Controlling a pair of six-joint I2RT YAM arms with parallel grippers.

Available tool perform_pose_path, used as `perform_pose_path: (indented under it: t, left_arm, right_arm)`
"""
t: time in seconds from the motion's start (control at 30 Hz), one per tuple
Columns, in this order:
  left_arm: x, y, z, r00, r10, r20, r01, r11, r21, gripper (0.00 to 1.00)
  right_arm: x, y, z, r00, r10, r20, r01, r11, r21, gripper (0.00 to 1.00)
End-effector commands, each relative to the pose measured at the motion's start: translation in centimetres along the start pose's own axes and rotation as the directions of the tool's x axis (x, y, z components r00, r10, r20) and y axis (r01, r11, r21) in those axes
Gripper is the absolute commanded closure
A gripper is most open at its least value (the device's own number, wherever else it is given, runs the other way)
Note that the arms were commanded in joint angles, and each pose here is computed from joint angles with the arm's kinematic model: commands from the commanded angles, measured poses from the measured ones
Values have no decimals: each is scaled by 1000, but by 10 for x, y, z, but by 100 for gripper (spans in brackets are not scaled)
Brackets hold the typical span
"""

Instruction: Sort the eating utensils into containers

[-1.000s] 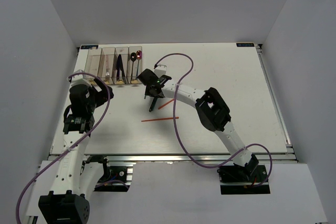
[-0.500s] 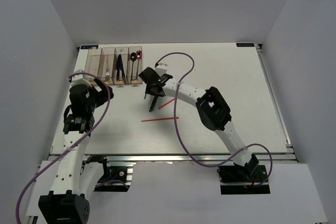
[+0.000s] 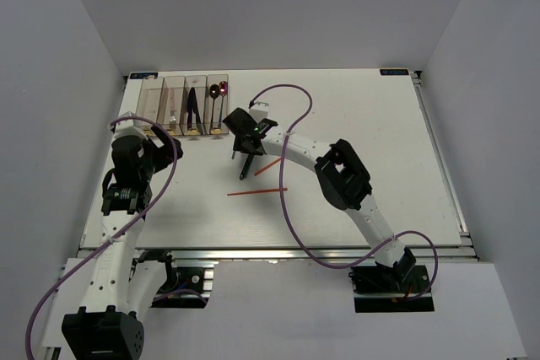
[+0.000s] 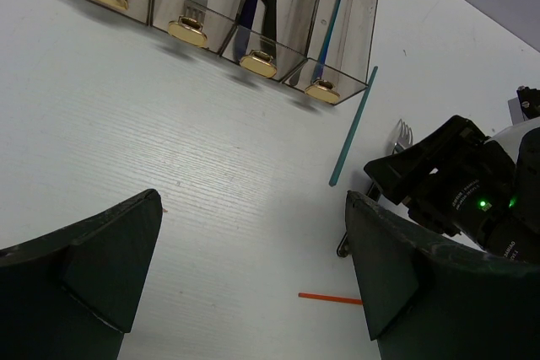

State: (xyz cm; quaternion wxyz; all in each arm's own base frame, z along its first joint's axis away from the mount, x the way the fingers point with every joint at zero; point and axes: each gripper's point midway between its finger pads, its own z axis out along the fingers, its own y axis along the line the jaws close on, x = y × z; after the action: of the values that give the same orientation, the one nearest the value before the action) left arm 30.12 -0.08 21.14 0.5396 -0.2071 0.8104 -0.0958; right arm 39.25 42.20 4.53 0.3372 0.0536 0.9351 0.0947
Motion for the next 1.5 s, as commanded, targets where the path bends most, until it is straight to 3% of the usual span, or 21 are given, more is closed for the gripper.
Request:
perform_pose_path:
  t: [0.0,1.47]
  left_arm:
    - [-5,-7,0,1000,13,16,-13,999,32,2]
    - [-5,-8,-1,1000,13,19,-13,999,38,2]
  right_arm:
    - [-3,-1,5,1000,11,18,-11,1000,6,47]
    - [-11,11,-4,999,15,47,-13,999,-31,47]
